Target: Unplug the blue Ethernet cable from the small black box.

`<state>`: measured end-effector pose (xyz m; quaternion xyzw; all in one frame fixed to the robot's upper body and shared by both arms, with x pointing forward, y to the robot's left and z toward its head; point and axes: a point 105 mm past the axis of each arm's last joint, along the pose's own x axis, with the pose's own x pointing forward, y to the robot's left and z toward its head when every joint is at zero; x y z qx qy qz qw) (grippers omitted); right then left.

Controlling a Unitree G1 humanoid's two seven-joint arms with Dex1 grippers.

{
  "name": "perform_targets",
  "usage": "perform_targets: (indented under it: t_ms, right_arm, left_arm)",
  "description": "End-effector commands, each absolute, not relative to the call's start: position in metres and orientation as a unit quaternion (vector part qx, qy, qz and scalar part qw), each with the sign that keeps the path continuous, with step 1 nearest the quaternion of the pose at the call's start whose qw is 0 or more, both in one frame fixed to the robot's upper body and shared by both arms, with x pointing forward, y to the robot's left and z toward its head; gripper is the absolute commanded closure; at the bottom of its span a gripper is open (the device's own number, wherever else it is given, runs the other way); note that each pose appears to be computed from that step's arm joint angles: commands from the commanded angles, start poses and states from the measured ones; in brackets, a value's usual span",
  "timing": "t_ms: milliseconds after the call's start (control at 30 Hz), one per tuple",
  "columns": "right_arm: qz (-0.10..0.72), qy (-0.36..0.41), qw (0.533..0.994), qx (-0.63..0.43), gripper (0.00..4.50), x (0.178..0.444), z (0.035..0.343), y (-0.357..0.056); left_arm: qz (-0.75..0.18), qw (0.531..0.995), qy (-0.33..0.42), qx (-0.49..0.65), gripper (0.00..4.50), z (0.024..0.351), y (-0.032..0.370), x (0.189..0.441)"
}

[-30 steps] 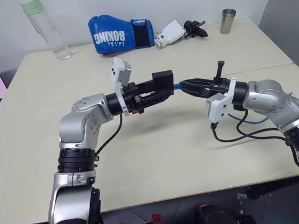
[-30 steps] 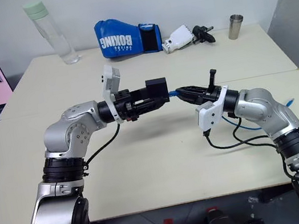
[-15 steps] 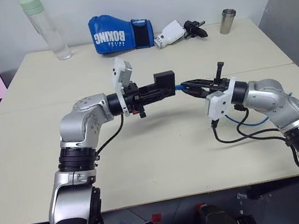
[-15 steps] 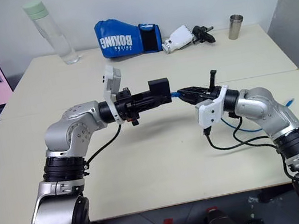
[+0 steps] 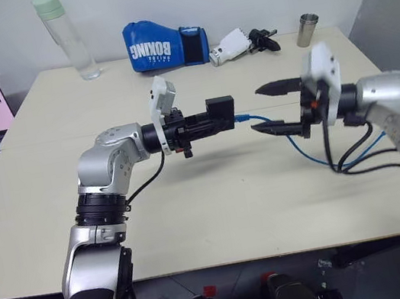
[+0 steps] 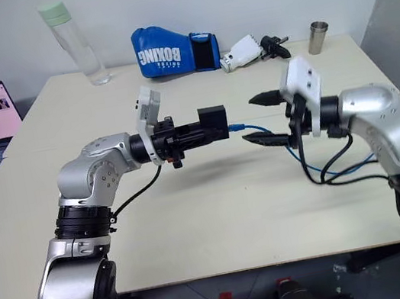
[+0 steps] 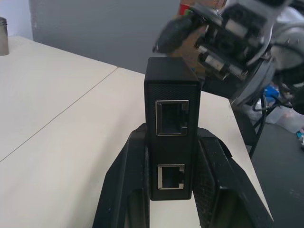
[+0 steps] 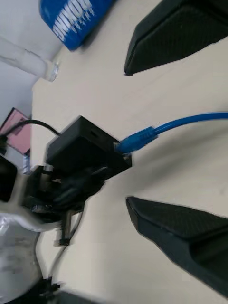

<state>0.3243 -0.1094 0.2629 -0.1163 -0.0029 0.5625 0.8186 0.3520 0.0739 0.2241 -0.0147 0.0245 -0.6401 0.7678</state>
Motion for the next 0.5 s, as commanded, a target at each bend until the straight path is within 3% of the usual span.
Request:
perform_targets:
  t_ms: [33,200,500]
  right_arm:
    - [0.587,0.047,0.807,-0.033,0.04,0.322,0.268,-0.108]
    - [0.620,0.088,0.780,0.003,0.04,0.322,0.260,-0.093]
    - [0.619,0.088,0.780,0.007,0.04,0.335,0.254,-0.086]
  left_arm:
    - [-0.661,0.750,-0.013,-0.007,3.72,0.249,0.071,0.344]
    - [-0.668,0.744,-0.013,-0.008,3.72,0.251,0.069,0.342]
    - [-0.674,0.739,-0.008,-0.010,3.72,0.251,0.071,0.334]
